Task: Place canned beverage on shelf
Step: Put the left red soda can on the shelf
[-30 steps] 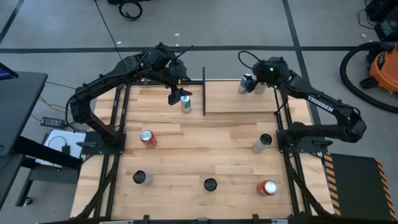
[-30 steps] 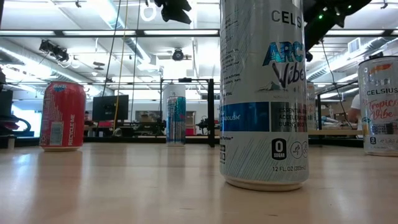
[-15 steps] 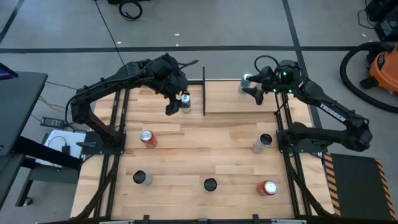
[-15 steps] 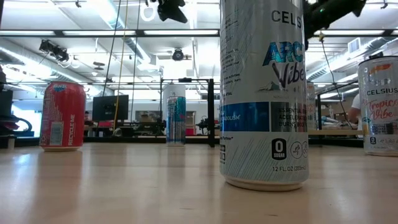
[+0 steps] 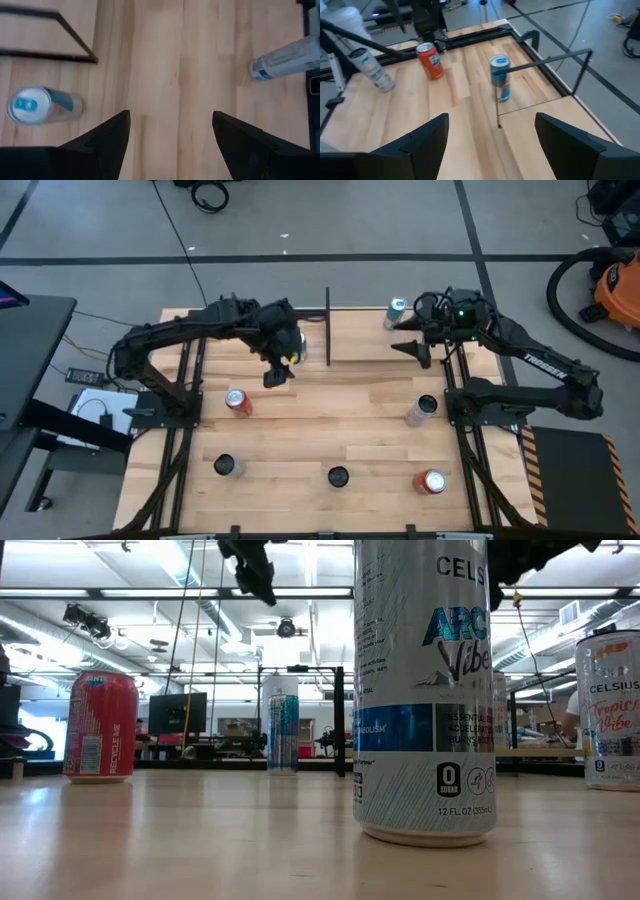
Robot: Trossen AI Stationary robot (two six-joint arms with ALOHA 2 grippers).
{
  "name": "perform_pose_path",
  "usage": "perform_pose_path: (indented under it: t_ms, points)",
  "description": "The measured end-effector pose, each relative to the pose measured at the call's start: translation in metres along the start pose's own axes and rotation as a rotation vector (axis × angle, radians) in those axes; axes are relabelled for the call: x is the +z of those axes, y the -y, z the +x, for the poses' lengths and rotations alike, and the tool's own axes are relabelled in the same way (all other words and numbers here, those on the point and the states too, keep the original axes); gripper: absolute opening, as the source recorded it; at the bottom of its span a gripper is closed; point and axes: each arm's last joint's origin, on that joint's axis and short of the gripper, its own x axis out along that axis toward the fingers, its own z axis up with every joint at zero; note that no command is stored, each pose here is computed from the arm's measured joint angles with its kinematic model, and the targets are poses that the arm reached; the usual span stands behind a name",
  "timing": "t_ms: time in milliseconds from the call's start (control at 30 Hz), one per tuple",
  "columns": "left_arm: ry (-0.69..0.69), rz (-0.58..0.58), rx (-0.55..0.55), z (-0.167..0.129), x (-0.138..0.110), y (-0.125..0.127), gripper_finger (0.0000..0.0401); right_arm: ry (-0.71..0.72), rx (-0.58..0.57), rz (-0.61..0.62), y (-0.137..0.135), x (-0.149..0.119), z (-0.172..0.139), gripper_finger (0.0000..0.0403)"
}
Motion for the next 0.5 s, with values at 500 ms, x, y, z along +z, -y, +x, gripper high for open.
perform_pose_path:
  t_ms: [500]
  points:
    - [-0.027, -0.04, -0.002, 0.011, -0.002, 0.031, 0.0284, -0.01, 0.037, -0.02, -0.007, 0.0, 0.003, 0.0305]
